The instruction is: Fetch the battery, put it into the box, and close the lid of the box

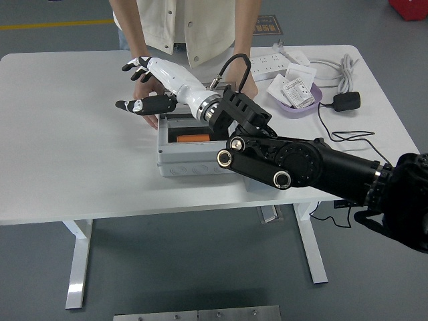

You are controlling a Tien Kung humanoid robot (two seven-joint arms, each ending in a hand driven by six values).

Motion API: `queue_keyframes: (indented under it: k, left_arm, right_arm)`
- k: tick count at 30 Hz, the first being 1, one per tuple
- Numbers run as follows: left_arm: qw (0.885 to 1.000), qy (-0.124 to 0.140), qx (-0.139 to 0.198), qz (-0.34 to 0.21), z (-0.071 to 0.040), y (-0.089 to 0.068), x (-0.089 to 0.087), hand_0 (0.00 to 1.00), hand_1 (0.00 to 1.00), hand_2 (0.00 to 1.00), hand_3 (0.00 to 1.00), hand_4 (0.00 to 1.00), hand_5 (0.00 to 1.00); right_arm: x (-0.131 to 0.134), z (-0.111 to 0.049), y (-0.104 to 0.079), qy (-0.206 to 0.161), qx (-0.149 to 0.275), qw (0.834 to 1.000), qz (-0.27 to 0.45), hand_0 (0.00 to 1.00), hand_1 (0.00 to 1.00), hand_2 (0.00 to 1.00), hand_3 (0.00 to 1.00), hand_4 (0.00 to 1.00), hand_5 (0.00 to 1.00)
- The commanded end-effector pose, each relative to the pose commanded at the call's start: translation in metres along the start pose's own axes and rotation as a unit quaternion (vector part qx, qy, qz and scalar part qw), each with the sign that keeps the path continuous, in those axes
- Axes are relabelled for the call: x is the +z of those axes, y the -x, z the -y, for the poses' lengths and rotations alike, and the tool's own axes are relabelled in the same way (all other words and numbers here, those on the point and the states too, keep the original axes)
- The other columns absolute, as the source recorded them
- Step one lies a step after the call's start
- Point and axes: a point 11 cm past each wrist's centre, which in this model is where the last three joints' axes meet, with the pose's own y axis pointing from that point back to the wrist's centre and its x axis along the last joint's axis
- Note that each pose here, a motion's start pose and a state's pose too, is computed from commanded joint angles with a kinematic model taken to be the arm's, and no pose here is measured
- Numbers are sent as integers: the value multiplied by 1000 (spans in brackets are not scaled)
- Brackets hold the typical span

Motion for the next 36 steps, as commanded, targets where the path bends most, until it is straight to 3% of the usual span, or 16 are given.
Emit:
queue_keyframes:
  k: [9,10,11,16,18,36]
  left_arm:
    - [1000,-3,3,1,0,-4,2,617,765,676,734,682,220]
    - [1000,-2,3,0,-1,-5,3,617,765,676,734,682,220]
    - [1000,-1,4,0,-1,-5,4,617,765,676,734,682,219]
    - [1000,2,3,0,-1,-5,6,617,765,676,734,682,219]
    - [1000,2,3,1,-1,-5,6,617,764,676,734,683,219]
    - [1000,8,2,2,-1,-3,10,617,764,677,732,683,219]
  right_arm:
    - [39,10,-22,67,-1,997,-35,800,697,688,788,846,472]
    - [43,10,-23,73,-1,997,-36,800,697,688,788,846,472]
    - [47,9,-24,79,-1,996,-37,824,747,774,795,852,531]
    - [63,7,-24,101,-1,994,-37,824,747,774,795,852,531]
    - [68,5,-23,108,-2,994,-35,843,765,793,802,868,574]
    - [84,-4,-2,119,-26,992,-44,853,765,790,801,861,577]
